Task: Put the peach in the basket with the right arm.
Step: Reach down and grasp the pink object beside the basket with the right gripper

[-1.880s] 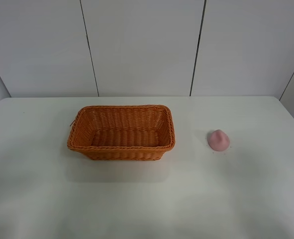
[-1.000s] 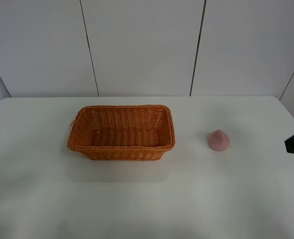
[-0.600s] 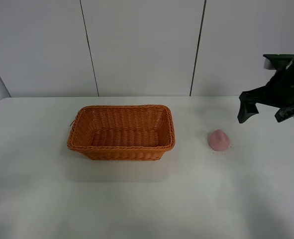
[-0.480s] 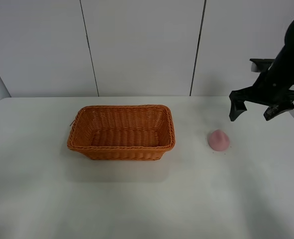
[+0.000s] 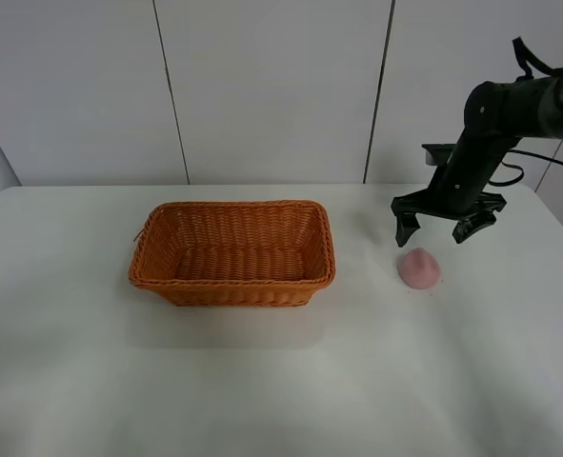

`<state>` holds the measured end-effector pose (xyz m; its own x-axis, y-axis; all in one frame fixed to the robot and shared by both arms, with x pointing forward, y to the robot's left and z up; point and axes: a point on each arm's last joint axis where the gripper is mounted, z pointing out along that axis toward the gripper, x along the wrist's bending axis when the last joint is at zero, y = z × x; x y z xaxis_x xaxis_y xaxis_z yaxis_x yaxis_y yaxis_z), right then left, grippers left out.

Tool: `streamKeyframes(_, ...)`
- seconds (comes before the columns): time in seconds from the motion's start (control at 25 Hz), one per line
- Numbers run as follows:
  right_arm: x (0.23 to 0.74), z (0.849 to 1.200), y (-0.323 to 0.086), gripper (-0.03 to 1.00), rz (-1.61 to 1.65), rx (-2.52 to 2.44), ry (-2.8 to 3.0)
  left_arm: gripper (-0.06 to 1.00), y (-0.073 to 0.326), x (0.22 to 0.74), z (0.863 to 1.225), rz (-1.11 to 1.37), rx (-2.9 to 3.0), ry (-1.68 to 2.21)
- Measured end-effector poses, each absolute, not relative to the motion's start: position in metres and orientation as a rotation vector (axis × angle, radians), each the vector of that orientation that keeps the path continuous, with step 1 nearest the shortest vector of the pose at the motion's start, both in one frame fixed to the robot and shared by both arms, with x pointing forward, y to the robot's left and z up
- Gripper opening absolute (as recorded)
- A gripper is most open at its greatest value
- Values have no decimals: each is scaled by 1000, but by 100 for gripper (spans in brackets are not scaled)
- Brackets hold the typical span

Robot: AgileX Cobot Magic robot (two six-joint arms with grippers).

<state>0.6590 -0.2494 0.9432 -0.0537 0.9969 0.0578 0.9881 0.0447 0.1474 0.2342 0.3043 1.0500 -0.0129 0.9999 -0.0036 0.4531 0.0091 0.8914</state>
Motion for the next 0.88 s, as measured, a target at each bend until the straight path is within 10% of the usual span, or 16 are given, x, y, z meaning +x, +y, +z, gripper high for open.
streamKeyframes(0.88,665,892,-250,67,113,2163,2248,99,304,234,1050,953,1536,1559)
